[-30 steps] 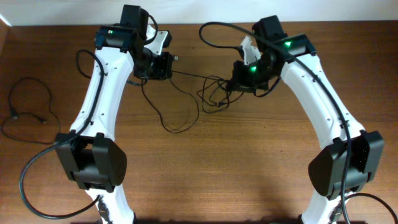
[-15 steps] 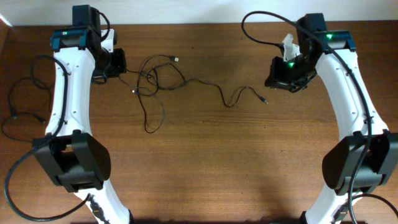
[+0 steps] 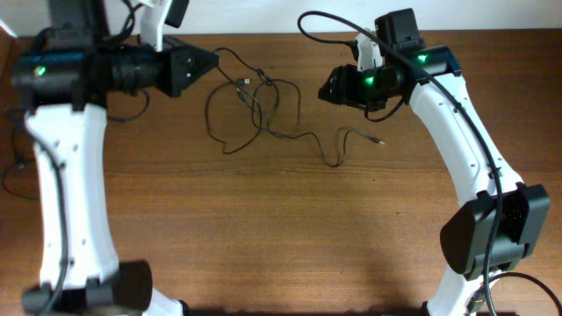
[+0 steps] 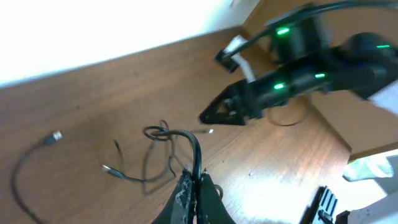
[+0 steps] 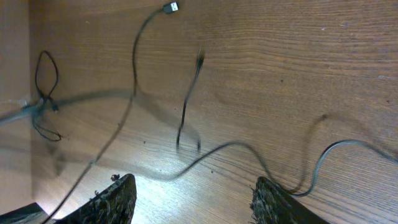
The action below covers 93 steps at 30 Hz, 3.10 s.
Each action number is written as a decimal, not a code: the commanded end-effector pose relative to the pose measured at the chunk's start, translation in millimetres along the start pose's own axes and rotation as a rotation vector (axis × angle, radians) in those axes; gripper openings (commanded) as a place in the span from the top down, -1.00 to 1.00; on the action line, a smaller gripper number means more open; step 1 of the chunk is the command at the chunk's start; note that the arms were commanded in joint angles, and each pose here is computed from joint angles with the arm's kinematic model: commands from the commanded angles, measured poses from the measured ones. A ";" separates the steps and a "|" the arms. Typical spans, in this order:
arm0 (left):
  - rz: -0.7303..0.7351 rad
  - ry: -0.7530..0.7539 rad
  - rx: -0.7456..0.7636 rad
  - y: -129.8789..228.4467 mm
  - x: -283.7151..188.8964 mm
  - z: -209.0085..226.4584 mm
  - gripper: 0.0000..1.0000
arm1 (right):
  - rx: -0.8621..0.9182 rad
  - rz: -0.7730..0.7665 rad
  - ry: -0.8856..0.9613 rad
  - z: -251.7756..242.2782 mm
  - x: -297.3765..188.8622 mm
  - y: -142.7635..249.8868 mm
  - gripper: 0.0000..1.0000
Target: Untangle cables
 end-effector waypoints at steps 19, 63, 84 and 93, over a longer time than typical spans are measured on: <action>-0.031 -0.035 0.042 -9.0 -23.1 -22.8 1.00 | -0.104 0.132 -0.037 56.5 35.1 56.0 -0.22; 0.000 -0.090 -0.011 -3.5 -22.9 -14.1 1.00 | -0.151 0.269 -0.453 105.7 41.7 58.5 -0.12; -0.166 -0.329 -0.639 -23.1 -32.3 27.0 1.00 | -0.322 0.177 -0.159 95.0 118.2 80.2 -0.05; -0.185 -0.278 -0.616 -30.3 -31.0 21.8 1.00 | -0.386 0.123 -0.225 106.3 156.1 74.0 -0.05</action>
Point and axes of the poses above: each gripper's point midway between its finger pads, its own x axis out along the fingers, its own z axis along the line the jaws close on, y = z × x, the point moved 3 cm from there along -x, back along the fingers, and after that the axes turned 10 degrees about x, right-handed, at the moved point
